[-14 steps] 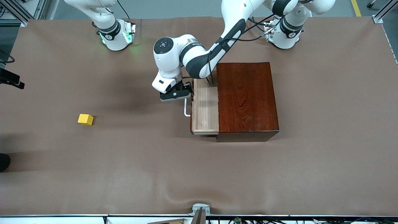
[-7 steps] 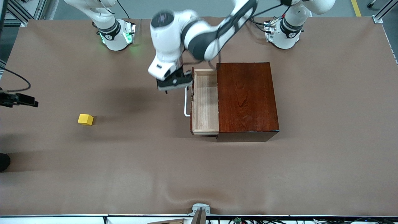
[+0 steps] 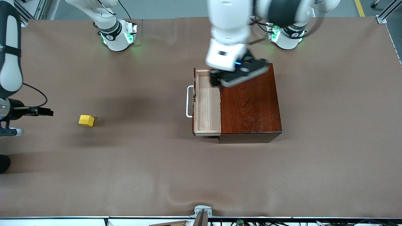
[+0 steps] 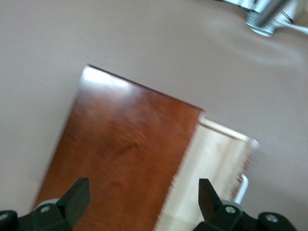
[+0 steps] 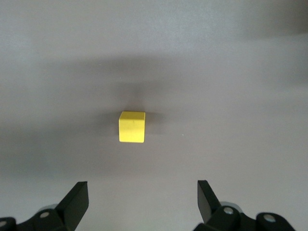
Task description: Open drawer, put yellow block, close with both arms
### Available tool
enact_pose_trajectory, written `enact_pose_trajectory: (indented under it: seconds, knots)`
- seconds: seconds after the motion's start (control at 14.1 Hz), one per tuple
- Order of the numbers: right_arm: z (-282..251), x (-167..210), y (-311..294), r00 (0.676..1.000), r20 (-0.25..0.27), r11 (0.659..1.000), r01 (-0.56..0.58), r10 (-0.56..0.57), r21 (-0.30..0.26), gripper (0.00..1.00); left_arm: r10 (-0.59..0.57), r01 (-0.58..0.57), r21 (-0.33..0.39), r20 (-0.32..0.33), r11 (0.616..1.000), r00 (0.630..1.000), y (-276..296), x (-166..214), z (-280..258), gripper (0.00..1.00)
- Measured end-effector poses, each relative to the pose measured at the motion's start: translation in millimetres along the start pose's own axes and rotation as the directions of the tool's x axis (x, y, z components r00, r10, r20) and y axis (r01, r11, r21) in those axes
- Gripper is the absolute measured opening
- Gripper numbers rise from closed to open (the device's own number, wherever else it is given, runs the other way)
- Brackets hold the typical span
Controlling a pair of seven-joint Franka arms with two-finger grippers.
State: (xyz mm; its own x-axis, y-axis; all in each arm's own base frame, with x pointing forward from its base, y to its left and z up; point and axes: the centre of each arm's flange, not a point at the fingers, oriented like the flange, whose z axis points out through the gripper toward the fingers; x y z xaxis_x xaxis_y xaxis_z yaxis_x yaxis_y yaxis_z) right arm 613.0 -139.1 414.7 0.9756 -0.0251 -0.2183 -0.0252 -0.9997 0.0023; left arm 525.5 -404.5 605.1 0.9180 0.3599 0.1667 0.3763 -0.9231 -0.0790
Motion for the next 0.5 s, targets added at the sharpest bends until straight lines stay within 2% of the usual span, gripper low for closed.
enact_pose_trajectory:
  seconds: [0.21,0.5]
  knots:
    - [35.6,2.5,1.2,1.000,-0.026,1.000,-0.002,0.002,-0.004,1.00,-0.003,0.002,0.039,0.027,0.999,1.000,-66.0,66.4,-2.2,1.00]
    - [84.9,1.1,-4.0,1.000,-0.014,1.000,-0.024,0.024,0.016,1.00,0.085,-0.092,0.077,0.082,0.993,0.993,-140.5,134.3,16.4,1.00]
